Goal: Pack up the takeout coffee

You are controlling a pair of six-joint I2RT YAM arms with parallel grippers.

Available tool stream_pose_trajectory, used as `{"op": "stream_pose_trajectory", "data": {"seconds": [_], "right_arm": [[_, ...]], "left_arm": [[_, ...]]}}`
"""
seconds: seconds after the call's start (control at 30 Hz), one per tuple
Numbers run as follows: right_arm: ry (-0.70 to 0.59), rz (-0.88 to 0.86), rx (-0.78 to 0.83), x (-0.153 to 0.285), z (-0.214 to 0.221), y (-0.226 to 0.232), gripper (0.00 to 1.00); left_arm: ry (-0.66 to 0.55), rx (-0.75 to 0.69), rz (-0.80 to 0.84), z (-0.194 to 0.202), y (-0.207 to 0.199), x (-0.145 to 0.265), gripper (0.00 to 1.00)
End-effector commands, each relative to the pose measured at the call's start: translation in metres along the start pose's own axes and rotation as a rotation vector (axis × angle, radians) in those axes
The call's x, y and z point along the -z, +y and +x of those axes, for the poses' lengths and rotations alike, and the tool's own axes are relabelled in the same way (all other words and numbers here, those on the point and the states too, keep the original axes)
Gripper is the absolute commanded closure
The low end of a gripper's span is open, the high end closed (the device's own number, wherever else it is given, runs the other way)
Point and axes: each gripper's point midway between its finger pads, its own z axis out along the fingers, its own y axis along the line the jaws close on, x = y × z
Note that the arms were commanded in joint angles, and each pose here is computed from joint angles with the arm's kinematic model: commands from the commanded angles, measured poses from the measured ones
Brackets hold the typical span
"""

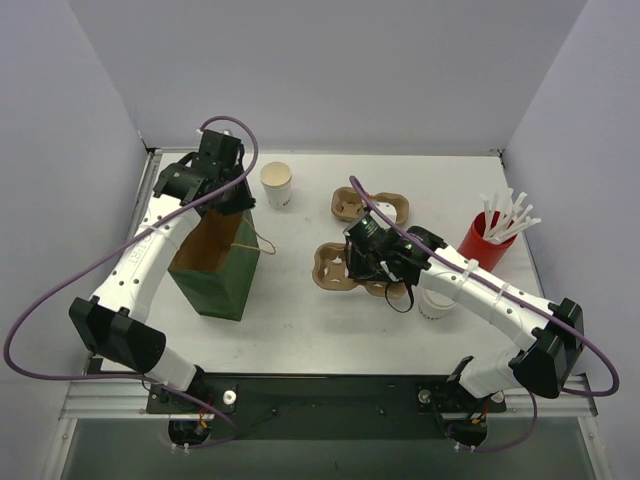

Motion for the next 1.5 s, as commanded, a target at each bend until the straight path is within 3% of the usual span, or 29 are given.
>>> {"op": "stream_pose_trajectory", "data": {"seconds": [0.0,0.23,0.4,0.47,0.6,0.77,1.1,1.47], "right_arm": [[-0.02,0.027,-0.006,0.006,-0.002,-0.009,0.73],[-0.025,0.019,-0.008,0.009,-0.006,-0.007,0.73],[-0.028,0.015,-0.002,0.01,-0.008,-0.005,0.72],[-0.025,0.015,-0.003,0.01,-0.008,-0.005,0.72],[-0.014,0.009,0.002,0.01,-0.005,-0.005,0.72],[0.006,-0.008,0.014,0.01,-0.002,-0.001,0.73],[0.018,-0.02,0.028,0.013,-0.001,0.002,0.73],[0.027,-0.004,0.032,0.013,0.004,-0.005,0.73]], "left_arm": [[-0.076,-0.015,0.083,-0.026,-0.019,0.014,0.55],[-0.162,-0.133,0.135,-0.047,-0.021,0.041,0.32],[-0.212,-0.189,0.139,-0.061,-0.01,0.067,0.28],[-0.241,-0.219,0.096,-0.07,0.001,0.078,0.28],[-0.302,-0.235,-0.157,-0.086,0.065,0.097,0.3],[-0.229,-0.271,-0.312,-0.073,0.113,0.09,0.37],[-0.096,-0.283,-0.319,-0.04,0.128,0.045,0.39],[-0.047,-0.292,-0.34,-0.026,0.136,0.035,0.53]]}}
